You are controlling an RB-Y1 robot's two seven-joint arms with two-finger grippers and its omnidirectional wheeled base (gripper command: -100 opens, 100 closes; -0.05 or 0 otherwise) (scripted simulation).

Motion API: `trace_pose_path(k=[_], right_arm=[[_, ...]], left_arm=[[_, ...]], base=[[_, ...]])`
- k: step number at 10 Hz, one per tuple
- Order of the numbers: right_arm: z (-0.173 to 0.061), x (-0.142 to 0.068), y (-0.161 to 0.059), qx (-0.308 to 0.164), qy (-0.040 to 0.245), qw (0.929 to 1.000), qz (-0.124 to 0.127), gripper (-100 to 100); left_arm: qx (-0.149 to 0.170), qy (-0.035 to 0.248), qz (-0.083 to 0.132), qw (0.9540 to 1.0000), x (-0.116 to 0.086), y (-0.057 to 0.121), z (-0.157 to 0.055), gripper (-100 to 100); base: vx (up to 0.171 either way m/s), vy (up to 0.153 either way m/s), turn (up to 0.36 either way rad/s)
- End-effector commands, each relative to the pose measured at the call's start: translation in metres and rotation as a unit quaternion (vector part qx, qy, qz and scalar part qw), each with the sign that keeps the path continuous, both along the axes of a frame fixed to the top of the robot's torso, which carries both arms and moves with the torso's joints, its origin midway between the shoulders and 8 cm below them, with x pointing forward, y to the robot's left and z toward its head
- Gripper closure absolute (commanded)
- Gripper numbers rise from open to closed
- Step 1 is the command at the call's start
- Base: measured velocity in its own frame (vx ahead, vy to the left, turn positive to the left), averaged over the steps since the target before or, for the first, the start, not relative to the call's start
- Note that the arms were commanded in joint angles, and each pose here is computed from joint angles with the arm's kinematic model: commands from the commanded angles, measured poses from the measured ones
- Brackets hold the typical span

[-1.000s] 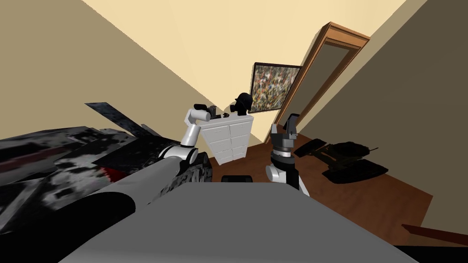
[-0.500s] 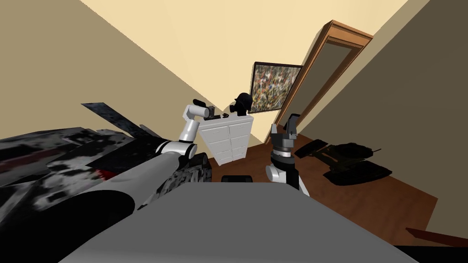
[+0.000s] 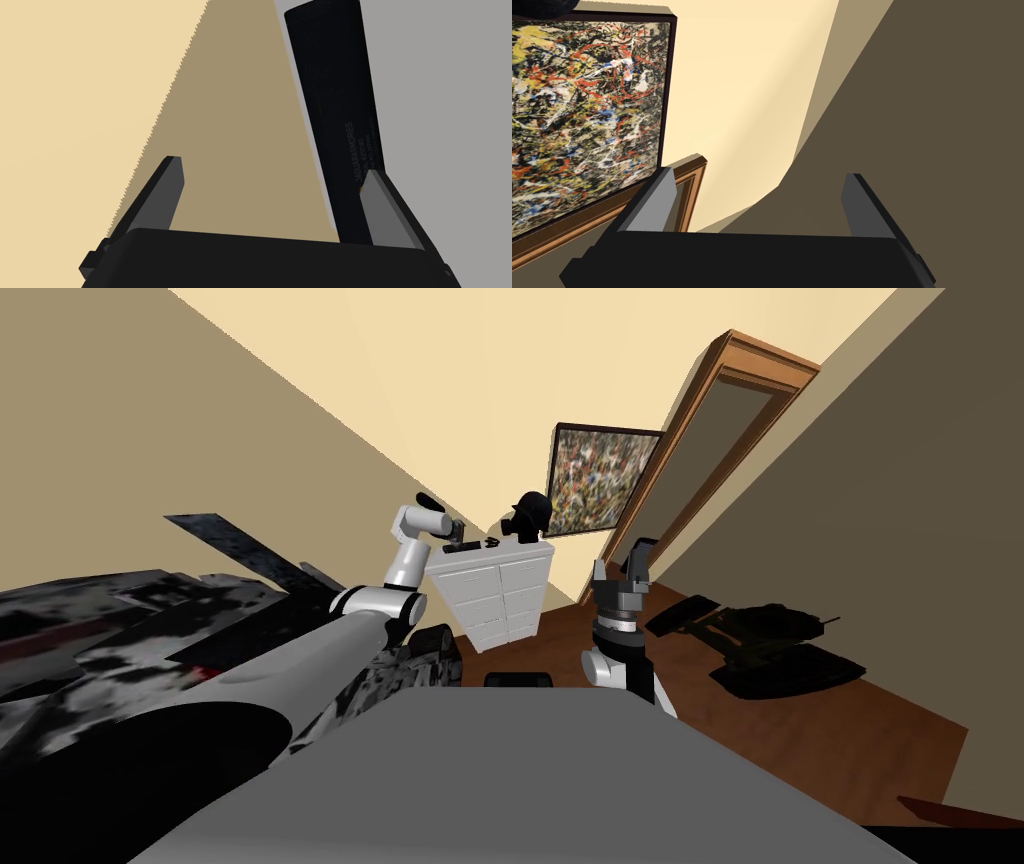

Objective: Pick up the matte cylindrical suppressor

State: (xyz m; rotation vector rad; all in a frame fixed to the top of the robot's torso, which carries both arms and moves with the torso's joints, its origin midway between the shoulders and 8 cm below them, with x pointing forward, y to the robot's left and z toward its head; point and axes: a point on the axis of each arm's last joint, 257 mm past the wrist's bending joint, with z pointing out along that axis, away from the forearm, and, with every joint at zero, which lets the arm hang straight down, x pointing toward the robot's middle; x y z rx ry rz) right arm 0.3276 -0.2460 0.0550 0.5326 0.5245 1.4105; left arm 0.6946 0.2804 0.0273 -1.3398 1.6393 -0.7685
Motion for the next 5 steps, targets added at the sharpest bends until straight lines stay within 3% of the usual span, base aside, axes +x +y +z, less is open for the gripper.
trace_pose_path(k=[1, 2, 3, 4, 5], right_arm=[[0.0, 0.0, 0.0, 0.0, 0.0, 1.0, 0.0, 0], [0.0, 0.0, 0.0, 0.0, 0.0, 1.0, 0.0, 0], [0.0, 0.0, 0.0, 0.0, 0.0, 1.0, 0.0, 0], [0.0, 0.0, 0.0, 0.0, 0.0, 1.0, 0.0, 0], [0.0, 0.0, 0.0, 0.0, 0.0, 1.0, 0.0, 0]], left_arm=[[0.0, 0.023, 0.007, 0.9997, -0.001, 0.005, -0.01, -100], [0.0, 0.035, 0.017, 0.9992, -0.004, 0.016, 0.003, -100], [-0.002, 0.06, 0.026, 0.9978, -0.006, 0.023, -0.013, -100], [-0.002, 0.064, 0.033, 0.9974, -0.009, 0.033, 0.004, -100], [-0.004, 0.085, 0.04, 0.9956, -0.013, 0.037, -0.006, -100]], base=[[0.027, -0.009, 0.001], [0.055, -0.03, -0.009], [0.063, -0.027, 0.006], [0.075, -0.031, -0.009], [0.071, -0.022, 0.002]])
